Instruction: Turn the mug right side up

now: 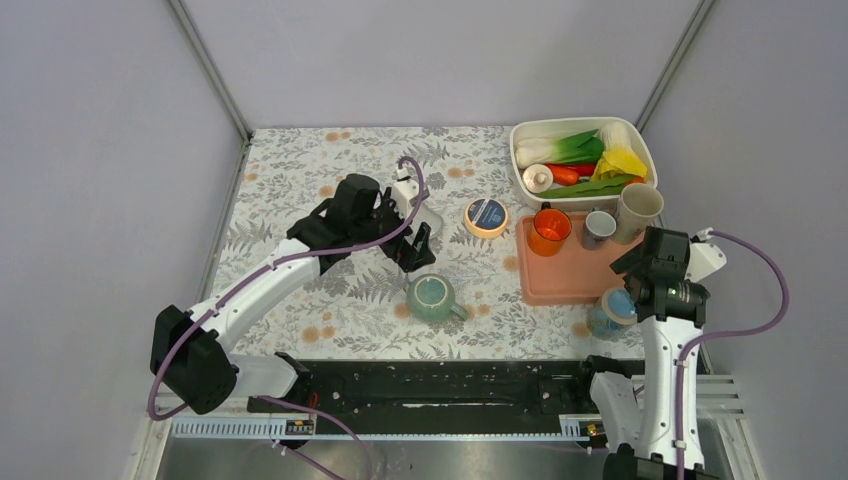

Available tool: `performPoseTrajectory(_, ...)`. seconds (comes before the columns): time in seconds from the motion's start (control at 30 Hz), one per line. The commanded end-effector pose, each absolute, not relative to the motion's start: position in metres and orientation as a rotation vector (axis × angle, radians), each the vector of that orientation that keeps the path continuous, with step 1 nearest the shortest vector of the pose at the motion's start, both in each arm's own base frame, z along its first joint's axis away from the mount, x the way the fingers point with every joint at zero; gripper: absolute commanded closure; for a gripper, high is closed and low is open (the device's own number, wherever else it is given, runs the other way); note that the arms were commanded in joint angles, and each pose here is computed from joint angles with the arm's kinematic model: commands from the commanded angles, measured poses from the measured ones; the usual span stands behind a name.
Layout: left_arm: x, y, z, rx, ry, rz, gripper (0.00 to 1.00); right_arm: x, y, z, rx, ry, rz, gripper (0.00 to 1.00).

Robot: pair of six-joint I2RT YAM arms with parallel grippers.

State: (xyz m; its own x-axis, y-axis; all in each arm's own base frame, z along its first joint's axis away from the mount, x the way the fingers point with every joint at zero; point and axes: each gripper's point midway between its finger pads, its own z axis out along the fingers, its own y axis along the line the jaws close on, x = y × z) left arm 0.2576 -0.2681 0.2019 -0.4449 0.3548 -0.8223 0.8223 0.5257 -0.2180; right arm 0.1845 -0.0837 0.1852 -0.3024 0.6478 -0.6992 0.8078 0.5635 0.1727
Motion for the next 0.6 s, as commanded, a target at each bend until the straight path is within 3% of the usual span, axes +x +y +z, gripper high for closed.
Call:
performPoseTrajectory(0.0,0.258,-0.271,0.217,0.951,1.950,-0.827,0.01,0.180,-0.094,0.172,1.238,2.005,-0.265,0.01)
performPoseTrajectory(0.37,0.256,-0.273,0.217,0.960,1.950,-0.840,0.01,0.184,-0.099,0.133,1.292,2.078,-0.259,0.01)
performPoseTrajectory(0.57,0.258,-0.272,0.218,0.958,1.952,-0.829,0.01,0.188,-0.069,0.115,1.232,2.222,-0.068,0.11)
